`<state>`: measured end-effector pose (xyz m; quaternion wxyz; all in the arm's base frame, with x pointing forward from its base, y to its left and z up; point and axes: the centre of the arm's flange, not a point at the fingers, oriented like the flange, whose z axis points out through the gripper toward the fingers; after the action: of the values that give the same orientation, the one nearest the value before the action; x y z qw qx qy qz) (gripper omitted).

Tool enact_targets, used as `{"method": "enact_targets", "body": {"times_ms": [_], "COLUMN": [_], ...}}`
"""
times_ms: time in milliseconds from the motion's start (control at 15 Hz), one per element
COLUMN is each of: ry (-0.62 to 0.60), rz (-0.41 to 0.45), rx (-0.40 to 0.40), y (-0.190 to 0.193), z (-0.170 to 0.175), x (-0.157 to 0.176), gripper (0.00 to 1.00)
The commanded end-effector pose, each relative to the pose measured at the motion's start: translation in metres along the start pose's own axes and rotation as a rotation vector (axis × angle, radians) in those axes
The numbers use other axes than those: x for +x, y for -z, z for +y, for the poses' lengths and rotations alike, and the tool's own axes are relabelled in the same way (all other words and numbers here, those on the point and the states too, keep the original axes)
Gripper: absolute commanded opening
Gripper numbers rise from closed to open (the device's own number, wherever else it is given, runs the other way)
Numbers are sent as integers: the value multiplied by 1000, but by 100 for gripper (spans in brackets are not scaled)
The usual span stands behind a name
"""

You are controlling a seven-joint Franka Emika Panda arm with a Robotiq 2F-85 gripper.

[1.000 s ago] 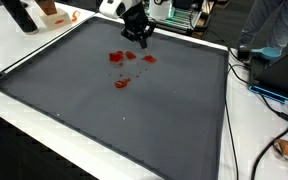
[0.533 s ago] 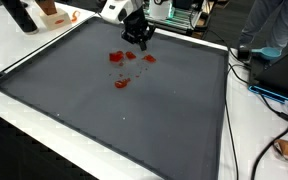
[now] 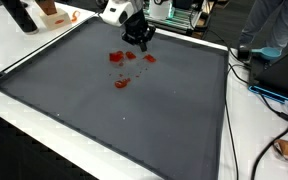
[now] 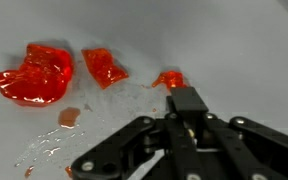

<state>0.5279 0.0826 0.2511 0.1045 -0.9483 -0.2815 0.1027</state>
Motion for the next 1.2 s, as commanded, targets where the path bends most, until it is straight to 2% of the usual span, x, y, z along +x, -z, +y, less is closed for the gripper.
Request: {"method": "enact_targets", "body": {"times_ms": [0,667,1000,1133], "ry": [10,-6,0,5], "rz": [10,100,159,197], "rx": [0,-63,-62,-36], "y": [2,69,98,105], "z": [4,0,-3,-3], "x": [-4,-18,-27,-30], "gripper": [3,3,3,3]}}
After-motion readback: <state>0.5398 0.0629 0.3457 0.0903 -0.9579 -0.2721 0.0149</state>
